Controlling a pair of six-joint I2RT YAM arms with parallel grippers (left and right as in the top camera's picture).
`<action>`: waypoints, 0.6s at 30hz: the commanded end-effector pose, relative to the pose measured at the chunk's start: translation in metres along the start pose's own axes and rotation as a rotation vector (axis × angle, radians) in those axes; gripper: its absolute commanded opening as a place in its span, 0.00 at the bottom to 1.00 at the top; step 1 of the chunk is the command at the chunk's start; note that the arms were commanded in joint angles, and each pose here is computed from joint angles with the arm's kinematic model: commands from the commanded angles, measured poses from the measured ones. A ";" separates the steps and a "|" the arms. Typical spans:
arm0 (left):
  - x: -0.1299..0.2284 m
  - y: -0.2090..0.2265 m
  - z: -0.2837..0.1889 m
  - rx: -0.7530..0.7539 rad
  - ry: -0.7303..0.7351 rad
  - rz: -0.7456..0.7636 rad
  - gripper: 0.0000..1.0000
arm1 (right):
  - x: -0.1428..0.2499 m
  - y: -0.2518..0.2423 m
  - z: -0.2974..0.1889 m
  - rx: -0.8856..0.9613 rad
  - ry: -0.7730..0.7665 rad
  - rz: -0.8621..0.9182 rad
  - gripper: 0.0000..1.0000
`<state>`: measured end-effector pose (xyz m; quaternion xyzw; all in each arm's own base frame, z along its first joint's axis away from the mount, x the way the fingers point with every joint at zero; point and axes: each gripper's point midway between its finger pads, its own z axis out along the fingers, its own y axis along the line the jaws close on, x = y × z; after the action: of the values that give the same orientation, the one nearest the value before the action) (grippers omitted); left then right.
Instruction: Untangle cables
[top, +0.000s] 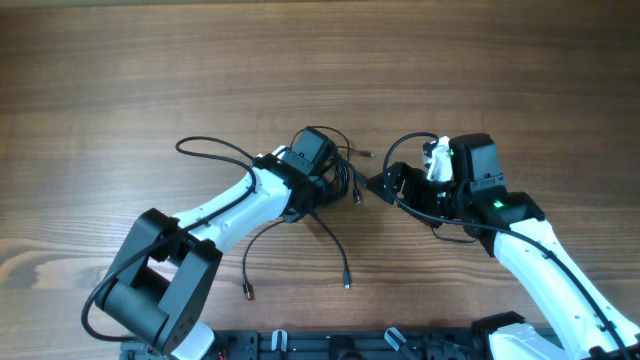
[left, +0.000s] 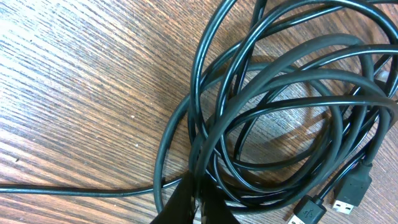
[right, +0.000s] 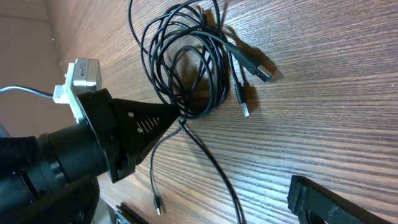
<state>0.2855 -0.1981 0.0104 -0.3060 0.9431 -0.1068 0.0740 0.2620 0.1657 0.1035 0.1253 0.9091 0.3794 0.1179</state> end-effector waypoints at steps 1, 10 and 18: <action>-0.002 -0.003 -0.011 0.018 -0.011 0.001 0.04 | -0.004 0.004 -0.004 -0.005 -0.022 -0.004 1.00; -0.030 -0.048 -0.174 0.428 -0.245 0.040 0.04 | 0.008 -0.005 -0.004 0.027 0.022 0.026 1.00; -0.048 -0.030 -0.265 0.615 -0.462 -0.022 0.04 | 0.024 0.021 0.001 -0.085 0.091 -0.141 1.00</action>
<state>0.2859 -0.1688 0.2521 -0.2862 0.8451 -0.3133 0.3251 0.2491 0.1688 0.0995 0.1147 0.9134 0.3794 0.0923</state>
